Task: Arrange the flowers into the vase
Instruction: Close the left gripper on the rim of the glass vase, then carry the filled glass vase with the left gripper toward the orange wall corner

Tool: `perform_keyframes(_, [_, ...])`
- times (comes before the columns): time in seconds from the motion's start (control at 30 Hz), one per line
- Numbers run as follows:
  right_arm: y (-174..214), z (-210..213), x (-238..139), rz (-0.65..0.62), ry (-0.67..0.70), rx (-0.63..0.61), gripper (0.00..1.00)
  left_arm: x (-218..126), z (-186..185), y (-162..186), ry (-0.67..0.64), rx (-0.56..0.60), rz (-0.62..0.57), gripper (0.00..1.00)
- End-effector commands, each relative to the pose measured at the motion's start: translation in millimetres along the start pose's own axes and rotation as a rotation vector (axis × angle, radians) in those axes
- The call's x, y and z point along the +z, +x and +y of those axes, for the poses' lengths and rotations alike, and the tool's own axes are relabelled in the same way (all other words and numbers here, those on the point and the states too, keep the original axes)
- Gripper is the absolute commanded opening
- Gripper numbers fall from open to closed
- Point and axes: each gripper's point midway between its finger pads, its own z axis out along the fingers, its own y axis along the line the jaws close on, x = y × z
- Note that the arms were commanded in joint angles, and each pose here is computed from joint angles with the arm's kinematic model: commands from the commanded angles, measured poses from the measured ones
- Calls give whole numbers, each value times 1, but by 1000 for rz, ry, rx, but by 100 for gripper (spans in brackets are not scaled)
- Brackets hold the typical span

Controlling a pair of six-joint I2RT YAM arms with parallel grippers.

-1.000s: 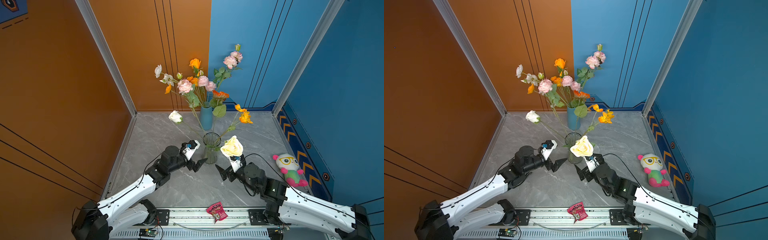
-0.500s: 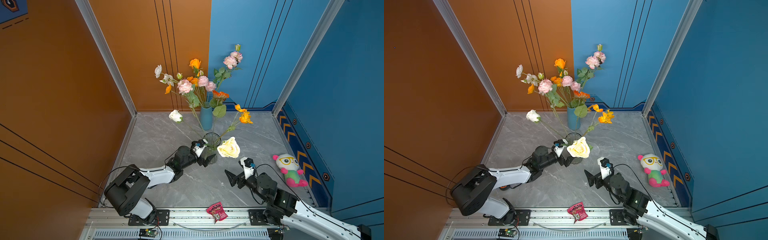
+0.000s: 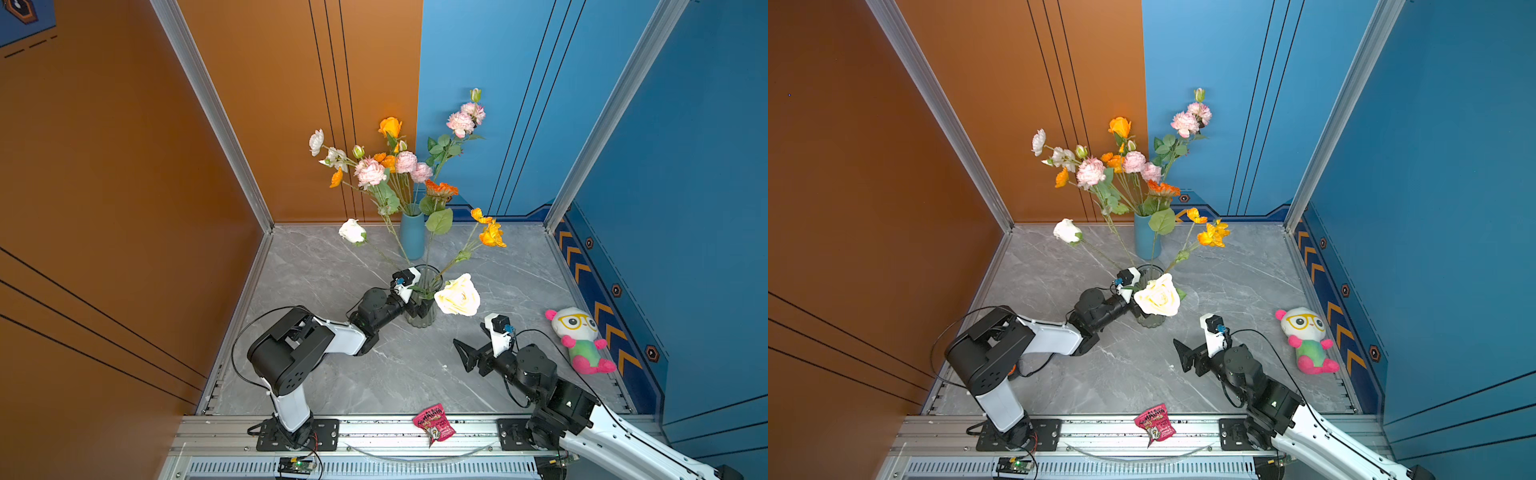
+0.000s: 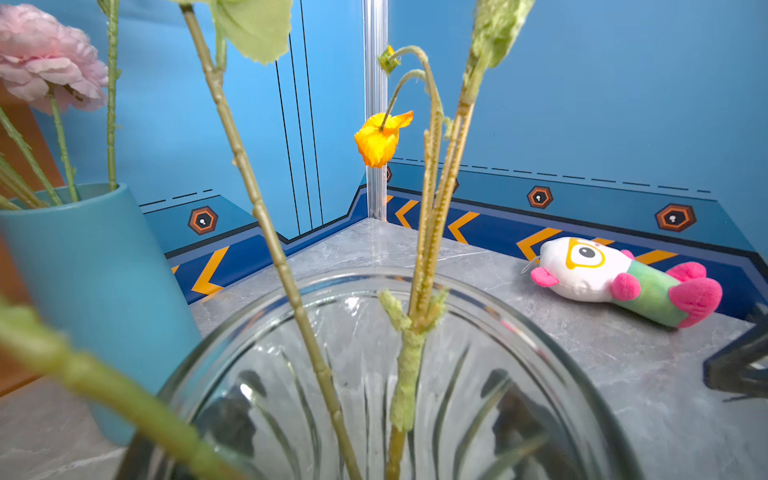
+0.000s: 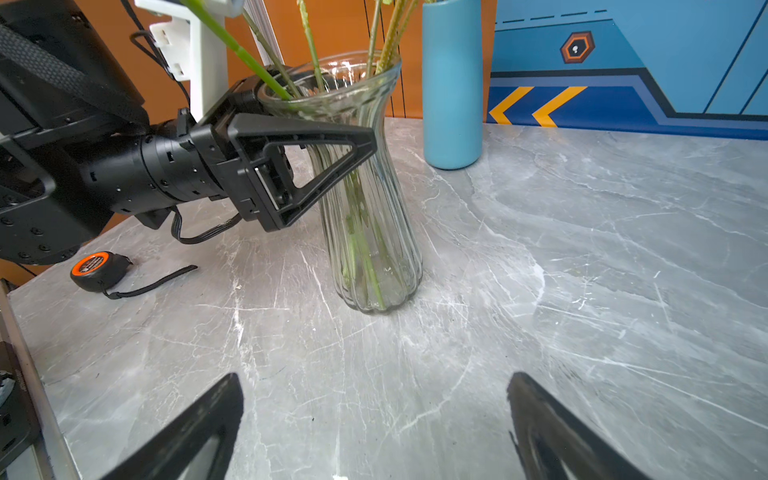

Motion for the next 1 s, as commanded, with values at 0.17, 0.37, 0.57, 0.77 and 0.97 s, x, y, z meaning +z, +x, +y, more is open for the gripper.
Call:
perform_keyframes(0.17, [-5, 6, 3, -9, -59, 27, 100, 8, -7, -18, 47, 2, -117, 62])
perform_keyframes(0.37, [-4, 7, 2, -4, -66, 32, 100, 2, -9, -37, 52, 63, -156, 46])
perform_keyframes(0.57, [-14, 9, 3, -9, -67, 29, 100, -10, -6, -78, 116, 12, -236, 31])
perform_keyframes(0.77, [-12, 13, 5, 2, -86, 43, 100, -20, -8, -112, 152, 38, -287, 22])
perform_keyframes(0.97, [-17, 16, 3, -15, -97, 57, 100, -33, -10, -146, 143, 65, -279, 17])
